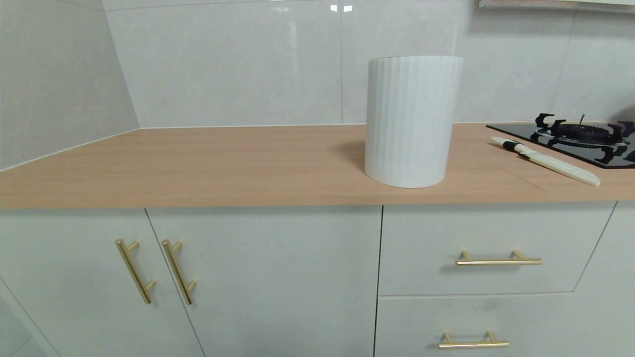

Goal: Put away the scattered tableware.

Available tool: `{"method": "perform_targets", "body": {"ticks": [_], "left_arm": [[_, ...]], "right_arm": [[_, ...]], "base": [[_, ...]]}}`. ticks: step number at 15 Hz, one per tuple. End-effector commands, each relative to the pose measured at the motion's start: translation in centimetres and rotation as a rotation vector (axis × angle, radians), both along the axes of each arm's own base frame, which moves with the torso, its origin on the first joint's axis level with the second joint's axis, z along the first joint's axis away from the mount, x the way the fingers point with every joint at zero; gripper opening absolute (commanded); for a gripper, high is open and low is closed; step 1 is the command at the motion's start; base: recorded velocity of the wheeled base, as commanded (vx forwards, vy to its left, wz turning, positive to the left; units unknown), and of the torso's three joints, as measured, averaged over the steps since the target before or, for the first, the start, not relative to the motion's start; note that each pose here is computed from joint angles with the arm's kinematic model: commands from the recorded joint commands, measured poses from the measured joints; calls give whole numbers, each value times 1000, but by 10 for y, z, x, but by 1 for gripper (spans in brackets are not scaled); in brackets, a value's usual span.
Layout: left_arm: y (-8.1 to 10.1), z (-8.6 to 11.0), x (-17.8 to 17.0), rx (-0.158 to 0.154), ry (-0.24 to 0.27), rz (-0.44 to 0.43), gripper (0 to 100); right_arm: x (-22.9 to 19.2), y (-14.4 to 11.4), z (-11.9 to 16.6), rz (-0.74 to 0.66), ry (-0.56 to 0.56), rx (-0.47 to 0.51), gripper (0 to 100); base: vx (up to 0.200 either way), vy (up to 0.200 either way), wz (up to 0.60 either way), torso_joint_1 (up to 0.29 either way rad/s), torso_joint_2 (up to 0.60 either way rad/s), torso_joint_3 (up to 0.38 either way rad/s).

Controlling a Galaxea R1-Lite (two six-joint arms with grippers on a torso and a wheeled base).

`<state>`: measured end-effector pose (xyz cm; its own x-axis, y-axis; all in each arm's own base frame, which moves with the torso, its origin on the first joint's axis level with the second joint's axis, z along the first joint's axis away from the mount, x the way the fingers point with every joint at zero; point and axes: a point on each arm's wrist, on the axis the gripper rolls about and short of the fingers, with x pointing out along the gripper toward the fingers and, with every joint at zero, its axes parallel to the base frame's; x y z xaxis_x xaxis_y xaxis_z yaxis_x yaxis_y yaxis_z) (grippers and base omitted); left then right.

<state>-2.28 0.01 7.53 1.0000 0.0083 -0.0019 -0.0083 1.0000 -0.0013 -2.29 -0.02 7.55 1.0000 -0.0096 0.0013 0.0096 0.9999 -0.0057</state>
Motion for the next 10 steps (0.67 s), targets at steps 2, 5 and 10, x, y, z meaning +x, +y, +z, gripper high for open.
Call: {"method": "perform_targets", "body": {"ticks": [2, 5, 10], "left_arm": [[0, 0, 0, 0, 0, 2, 100], [0, 0, 0, 1, 0, 2, 100], [0, 0, 0, 1, 0, 2, 100]], "right_arm": [[0, 0, 0, 0, 1, 0, 100], [0, 0, 0, 0, 1, 0, 100], [0, 0, 0, 0, 1, 0, 100]], "base": [[0, 0, 0, 0, 0, 0], [0, -133, 0, 0, 2, -2], [0, -200, 0, 2, 1, 5]]}}
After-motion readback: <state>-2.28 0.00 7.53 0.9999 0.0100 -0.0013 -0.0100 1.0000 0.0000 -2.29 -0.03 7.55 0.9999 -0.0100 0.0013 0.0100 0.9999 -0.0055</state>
